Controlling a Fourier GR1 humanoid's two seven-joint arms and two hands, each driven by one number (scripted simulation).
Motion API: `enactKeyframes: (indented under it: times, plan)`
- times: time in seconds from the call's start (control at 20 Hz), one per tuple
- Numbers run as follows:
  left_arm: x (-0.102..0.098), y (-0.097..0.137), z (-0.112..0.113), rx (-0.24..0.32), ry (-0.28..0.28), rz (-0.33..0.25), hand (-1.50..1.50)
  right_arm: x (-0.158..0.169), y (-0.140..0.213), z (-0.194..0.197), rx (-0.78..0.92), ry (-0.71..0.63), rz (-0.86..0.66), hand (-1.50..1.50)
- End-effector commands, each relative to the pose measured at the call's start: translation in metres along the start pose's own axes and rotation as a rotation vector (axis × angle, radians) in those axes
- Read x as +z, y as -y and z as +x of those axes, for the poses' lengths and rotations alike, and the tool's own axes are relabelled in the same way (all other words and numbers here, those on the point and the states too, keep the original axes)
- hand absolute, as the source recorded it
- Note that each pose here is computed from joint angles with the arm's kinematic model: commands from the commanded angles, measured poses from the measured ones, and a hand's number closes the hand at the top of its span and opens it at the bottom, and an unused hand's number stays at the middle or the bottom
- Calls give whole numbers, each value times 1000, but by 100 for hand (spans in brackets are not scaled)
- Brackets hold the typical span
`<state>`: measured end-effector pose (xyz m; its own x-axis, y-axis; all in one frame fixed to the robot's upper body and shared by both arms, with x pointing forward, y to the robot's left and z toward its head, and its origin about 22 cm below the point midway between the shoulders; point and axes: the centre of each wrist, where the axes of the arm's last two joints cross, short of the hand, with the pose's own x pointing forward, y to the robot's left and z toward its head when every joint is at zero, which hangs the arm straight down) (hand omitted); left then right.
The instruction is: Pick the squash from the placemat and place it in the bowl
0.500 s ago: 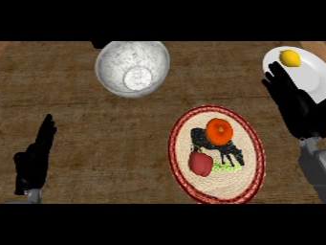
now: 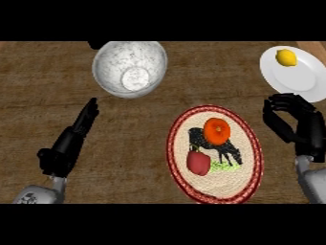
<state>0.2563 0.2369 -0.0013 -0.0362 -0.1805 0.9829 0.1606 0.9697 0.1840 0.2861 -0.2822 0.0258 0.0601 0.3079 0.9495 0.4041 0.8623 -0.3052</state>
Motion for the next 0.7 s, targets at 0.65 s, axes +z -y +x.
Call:
enactKeyframes:
  times: [0.65]
  plan:
    - [-20, 16, 37, 44, 29, -190, 0, -13, -26, 26, 751, -254, 150, -150]
